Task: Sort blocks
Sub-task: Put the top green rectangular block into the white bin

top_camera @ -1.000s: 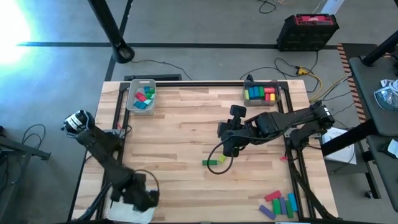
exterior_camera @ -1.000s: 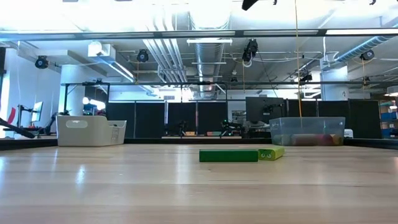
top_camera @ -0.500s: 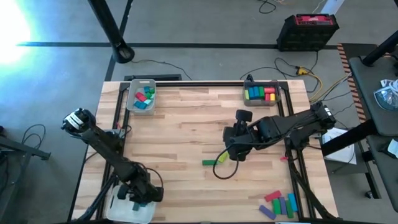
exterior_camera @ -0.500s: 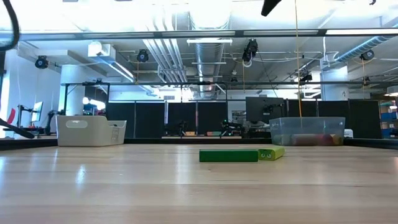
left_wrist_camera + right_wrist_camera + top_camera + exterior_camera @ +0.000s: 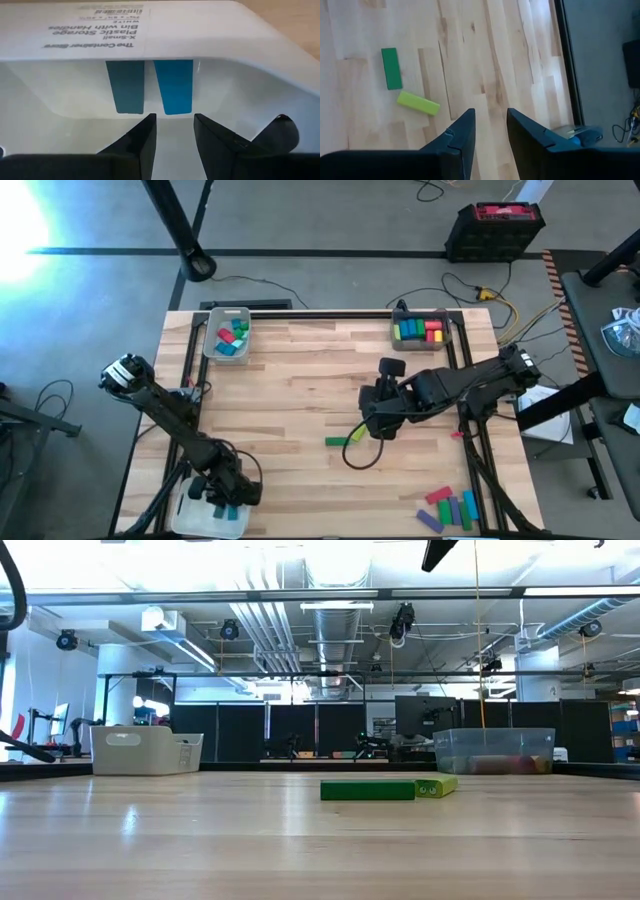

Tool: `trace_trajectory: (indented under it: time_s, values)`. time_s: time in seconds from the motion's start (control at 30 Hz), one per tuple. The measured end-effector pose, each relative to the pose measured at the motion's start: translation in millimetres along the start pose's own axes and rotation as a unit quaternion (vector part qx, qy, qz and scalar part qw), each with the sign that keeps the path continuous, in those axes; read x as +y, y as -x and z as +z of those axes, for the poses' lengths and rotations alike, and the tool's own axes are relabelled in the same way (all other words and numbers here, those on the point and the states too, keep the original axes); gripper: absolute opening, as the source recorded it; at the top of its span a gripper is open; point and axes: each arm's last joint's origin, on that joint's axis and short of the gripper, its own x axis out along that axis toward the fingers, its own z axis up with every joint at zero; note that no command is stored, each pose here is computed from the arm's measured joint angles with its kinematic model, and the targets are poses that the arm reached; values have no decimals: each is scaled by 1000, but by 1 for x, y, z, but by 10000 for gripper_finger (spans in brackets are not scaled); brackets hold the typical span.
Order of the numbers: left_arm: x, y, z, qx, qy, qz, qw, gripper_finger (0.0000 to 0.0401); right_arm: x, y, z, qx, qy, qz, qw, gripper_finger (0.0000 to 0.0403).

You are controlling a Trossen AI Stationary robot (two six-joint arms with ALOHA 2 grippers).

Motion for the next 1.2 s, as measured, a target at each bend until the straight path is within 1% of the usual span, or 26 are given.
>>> trace_trajectory:
  time_s: [0.13,0.27,0.33,0.4,0.43,0.5,0.53,0.6,0.63,0.67,0.7,0.77,0.83,0.87,0.9,0.93,0.97,1.03,1.2]
  values:
    - [0,4,-4,17,-27,5,999,116,0,5,-6,13,0,-1,1000,112]
    - [-5,25,-24,36,-82,-2,996,120,0,13,-18,40,13,-8,999,123]
    - [-7,37,-35,29,-120,5,992,121,3,16,-21,42,15,-7,999,128]
    - [-9,51,-44,4,-181,5,984,121,7,19,-23,39,18,-4,999,133]
    - [-11,58,-50,-15,-218,-5,976,121,9,20,-24,37,23,-2,999,135]
    - [-16,73,-59,-67,-279,-26,957,121,14,23,-27,39,47,8,998,141]
    - [-18,81,-62,-103,-297,-31,949,120,17,24,-29,38,60,11,997,144]
    - [-24,99,-64,-191,-312,-41,930,118,21,25,-31,36,75,13,996,150]
    - [-28,107,-65,-244,-316,-53,915,118,23,27,-32,33,81,15,996,153]
    - [-32,115,-64,-298,-319,-65,898,118,24,27,-33,31,86,16,996,156]
    - [-38,123,-63,-348,-327,-77,875,118,25,28,-34,30,89,16,995,159]
    - [-52,136,-62,-427,-355,-103,825,118,26,29,-35,28,95,17,995,166]
    - [-66,146,-57,-485,-388,-92,779,118,27,31,-36,26,97,18,995,172]
    - [-74,150,-53,-507,-402,-79,758,118,26,32,-37,25,96,18,995,175]
    - [-82,153,-50,-525,-413,-67,741,119,25,35,-38,21,92,14,995,178]
    - [-90,156,-46,-538,-419,-53,730,120,23,38,-40,15,86,9,996,180]
    - [-97,159,-41,-543,-424,-40,724,122,20,42,-43,11,82,4,997,182]
    - [-113,165,-33,-542,-438,-19,717,129,12,51,-48,2,69,3,998,186]
    - [-157,164,-7,-489,-518,38,701,162,-7,70,-70,-23,24,39,999,193]
